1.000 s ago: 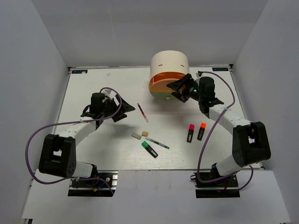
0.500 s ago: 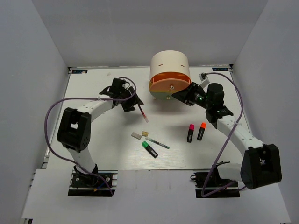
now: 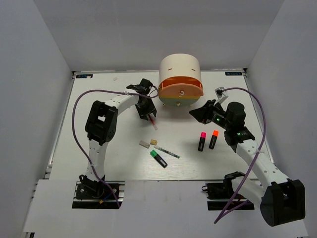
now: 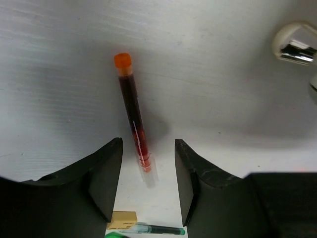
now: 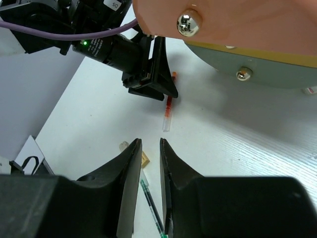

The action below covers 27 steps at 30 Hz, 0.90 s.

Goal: Sort the stationery into containers
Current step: Pick up the pen from the center of the board.

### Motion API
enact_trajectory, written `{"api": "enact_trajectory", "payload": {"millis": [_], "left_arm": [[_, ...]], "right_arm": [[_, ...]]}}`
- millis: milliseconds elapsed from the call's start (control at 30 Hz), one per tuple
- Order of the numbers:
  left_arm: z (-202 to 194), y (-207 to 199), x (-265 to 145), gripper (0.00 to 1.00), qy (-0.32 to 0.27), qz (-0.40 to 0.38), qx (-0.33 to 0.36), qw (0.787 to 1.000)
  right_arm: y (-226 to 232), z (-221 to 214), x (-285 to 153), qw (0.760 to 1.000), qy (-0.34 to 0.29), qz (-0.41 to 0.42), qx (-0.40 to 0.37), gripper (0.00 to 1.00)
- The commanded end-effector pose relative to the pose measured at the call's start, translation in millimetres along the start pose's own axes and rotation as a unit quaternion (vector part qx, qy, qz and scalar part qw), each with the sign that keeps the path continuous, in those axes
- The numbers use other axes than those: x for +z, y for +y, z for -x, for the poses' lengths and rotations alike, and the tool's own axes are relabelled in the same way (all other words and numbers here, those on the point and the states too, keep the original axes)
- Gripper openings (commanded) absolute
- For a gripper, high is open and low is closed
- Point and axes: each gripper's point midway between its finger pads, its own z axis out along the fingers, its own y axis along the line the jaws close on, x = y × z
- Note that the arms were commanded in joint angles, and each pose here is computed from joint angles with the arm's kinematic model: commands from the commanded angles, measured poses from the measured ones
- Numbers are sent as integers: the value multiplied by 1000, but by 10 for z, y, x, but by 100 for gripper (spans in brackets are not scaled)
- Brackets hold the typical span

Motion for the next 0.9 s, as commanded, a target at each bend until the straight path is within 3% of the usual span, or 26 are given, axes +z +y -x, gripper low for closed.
{"api": "enact_trajectory", "payload": {"millis": [0,200,300,433,500,567,667,733,833,867], "left_arm": [[-9,63,-118,57,-3,42,6,999],[-49,189,5,48,15,77,16,997],[-101,263,80,34,28,90,25,995],[-138,350,23,24,24,100,26,994],[-145,347,-88,21,14,90,26,995],[-175,372,-165,16,6,81,26,996],[-67,152,-527,3,-40,16,28,999],[32,-33,-754,0,-71,-32,35,996],[197,-369,-1274,0,-133,-123,65,981],[245,-469,-1519,0,-157,-153,74,973]], "right_arm": [[-24,107,-47,999,-26,-6,-30,27],[-49,145,-81,999,-38,-10,-37,27],[-58,169,-109,998,-44,-13,-41,28],[-55,164,-143,998,-46,-13,-47,31],[-46,147,-160,997,-42,-10,-60,37],[-24,125,-176,996,-38,-3,-79,49],[-42,72,-201,993,-26,0,-113,63],[-74,18,-213,990,-17,0,-138,66],[-114,-43,-227,987,-9,1,-162,38],[-114,-42,-235,986,-11,1,-169,16]]}}
